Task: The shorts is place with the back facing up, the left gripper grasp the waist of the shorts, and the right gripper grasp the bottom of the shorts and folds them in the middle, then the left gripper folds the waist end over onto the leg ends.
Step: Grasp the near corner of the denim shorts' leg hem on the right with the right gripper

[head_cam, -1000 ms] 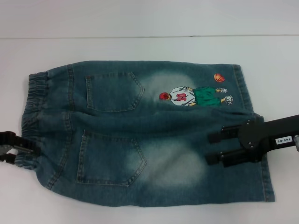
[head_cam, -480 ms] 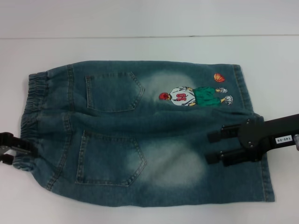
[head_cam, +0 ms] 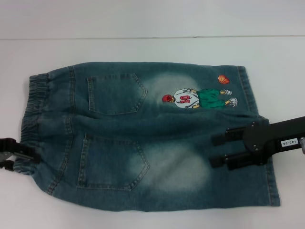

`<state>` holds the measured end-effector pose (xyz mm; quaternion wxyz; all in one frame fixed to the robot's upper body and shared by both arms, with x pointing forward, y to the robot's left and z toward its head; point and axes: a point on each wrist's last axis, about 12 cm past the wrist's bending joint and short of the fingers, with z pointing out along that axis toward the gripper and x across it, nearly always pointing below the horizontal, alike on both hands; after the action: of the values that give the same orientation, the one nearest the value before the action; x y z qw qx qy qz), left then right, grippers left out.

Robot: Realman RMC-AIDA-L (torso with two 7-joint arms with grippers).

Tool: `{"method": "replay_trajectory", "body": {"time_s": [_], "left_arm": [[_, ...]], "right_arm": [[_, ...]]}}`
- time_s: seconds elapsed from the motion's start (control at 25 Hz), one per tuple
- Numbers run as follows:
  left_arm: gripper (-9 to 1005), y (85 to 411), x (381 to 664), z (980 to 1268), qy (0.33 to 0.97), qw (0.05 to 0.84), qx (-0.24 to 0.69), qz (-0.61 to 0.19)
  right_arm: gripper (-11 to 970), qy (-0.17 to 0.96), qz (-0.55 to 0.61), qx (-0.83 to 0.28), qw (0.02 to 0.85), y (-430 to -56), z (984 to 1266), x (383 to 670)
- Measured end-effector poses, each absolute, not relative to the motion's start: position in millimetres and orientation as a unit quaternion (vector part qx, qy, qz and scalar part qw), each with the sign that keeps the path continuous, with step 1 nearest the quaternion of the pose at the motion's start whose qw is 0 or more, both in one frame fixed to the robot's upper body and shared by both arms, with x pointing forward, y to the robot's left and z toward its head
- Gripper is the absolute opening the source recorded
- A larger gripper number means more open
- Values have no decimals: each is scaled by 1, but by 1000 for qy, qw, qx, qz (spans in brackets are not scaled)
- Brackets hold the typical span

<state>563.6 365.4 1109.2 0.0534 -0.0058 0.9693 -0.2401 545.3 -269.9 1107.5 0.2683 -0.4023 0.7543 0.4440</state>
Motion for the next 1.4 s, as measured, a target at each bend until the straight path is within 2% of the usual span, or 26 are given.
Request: {"method": "replay_trajectory", "body": {"time_s": [0.52, 0.76, 1.2, 1.4], "left_arm": [[701, 354, 567, 1108, 965, 55, 16, -256], [496, 352, 567, 1107, 964, 61, 26, -256], [232, 350, 569, 1108, 964, 63, 34, -257], [60, 348, 570, 1108, 963, 67, 39, -259]], "right_arm": [[806, 754, 444, -402, 269, -270, 1108, 546], [806, 755, 443, -401, 270, -271, 1108, 546], [805, 755, 443, -399, 272, -272, 1110, 547], [805, 760, 447, -389, 266, -272, 1114, 550]]}}
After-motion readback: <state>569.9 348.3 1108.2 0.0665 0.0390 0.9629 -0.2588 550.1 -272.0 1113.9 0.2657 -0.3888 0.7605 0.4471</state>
